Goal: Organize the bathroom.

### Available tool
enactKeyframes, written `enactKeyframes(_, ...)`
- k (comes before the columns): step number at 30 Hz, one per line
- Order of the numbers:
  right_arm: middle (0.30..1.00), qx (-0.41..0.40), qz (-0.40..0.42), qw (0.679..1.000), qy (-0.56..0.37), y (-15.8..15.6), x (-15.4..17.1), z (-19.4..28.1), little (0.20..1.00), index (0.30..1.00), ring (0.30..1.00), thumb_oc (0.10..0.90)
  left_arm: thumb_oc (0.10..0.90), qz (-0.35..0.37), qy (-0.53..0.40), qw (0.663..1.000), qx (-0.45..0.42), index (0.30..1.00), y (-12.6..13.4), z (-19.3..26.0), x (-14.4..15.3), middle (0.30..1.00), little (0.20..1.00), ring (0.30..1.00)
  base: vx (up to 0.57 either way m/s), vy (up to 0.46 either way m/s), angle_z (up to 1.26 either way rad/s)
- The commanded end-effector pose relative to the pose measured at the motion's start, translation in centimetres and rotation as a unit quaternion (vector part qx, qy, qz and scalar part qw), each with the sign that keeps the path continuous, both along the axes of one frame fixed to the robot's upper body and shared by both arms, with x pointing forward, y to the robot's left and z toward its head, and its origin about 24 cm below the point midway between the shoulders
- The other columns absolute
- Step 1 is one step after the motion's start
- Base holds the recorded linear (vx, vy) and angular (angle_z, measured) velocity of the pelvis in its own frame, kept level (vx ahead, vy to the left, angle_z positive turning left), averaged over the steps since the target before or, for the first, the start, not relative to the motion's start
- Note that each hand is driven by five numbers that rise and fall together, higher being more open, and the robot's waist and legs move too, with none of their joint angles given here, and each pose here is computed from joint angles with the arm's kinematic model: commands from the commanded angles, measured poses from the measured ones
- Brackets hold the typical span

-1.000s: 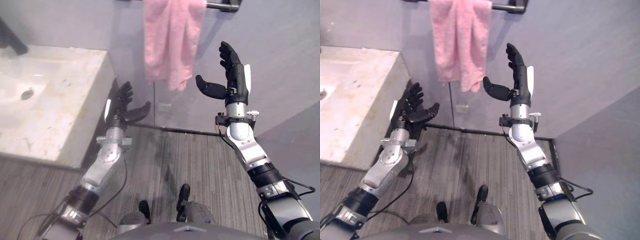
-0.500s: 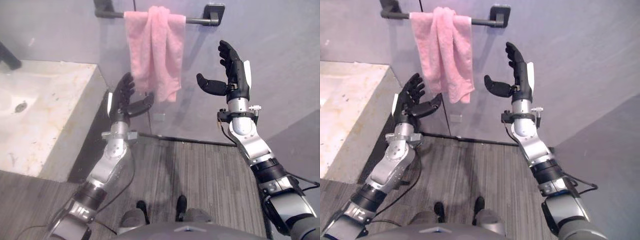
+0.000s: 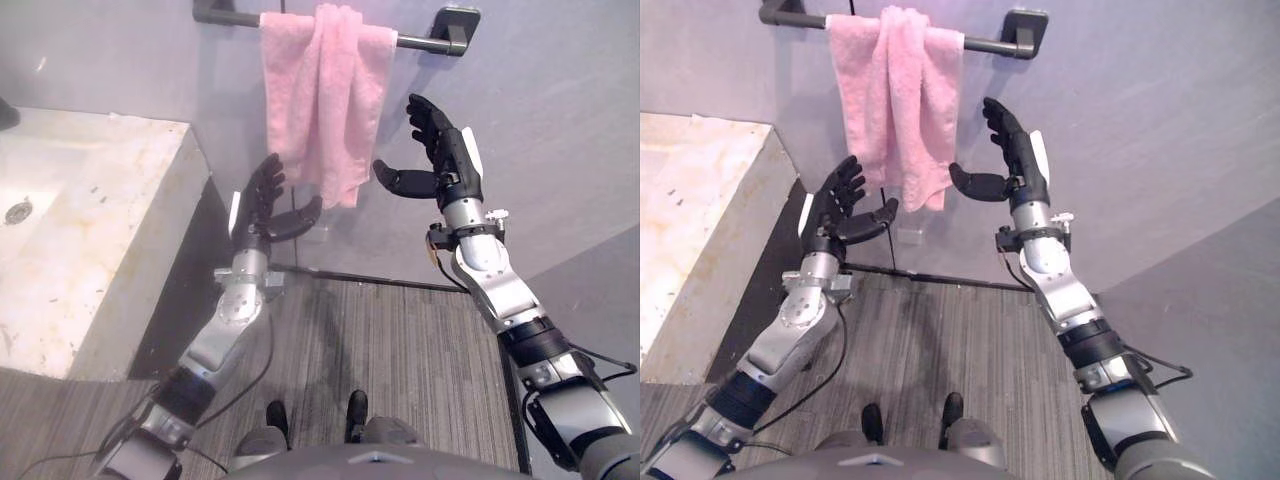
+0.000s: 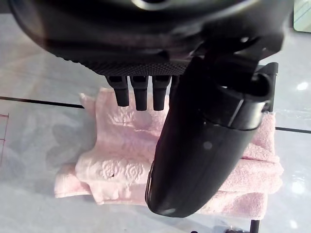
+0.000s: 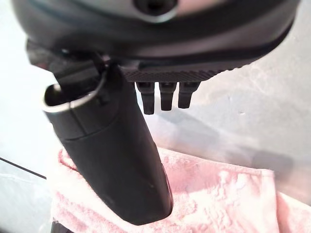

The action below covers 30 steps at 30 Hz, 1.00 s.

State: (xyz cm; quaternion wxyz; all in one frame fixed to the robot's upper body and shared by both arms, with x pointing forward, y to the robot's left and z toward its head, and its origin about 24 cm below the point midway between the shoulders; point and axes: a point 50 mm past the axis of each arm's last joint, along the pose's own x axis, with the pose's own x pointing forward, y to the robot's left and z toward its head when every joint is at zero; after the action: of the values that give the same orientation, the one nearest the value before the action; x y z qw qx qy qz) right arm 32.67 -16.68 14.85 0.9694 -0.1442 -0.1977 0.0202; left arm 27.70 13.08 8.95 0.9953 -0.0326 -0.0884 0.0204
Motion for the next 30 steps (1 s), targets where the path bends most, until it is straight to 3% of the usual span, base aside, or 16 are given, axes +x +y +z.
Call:
enactKeyframes(1, 0.900, 0.030, 0.017, 0.993, -0.113, 0.2, 0.9, 6.1, 0.900, 0.900, 0.900, 0.800, 0.800, -0.028, -0.114, 0.993, 0.001, 0.900, -1.1, 3.4, -0.5, 0.900, 0.900, 0.900, 0.11, 0.090, -0.02)
enactKeyframes(17, 0.900, 0.078, -0.039, 0.989, -0.117, -4.1, 2.3, 7.6, 0.900, 0.900, 0.900, 0.800, 0.800, -0.002, -0.080, 0.996, 0.049, 0.900, 2.1, 2.1, -1.2, 0.900, 0.900, 0.900, 0.09, 0.064, 0.02)
enactKeyframes(30, 0.900, 0.115, 0.037, 0.988, -0.098, -2.6, 3.6, 9.5, 0.900, 0.900, 0.900, 0.800, 0.800, 0.020, -0.101, 0.993, 0.057, 0.900, 3.1, 1.9, -1.6, 0.900, 0.900, 0.900, 0.10, -0.162, 0.05)
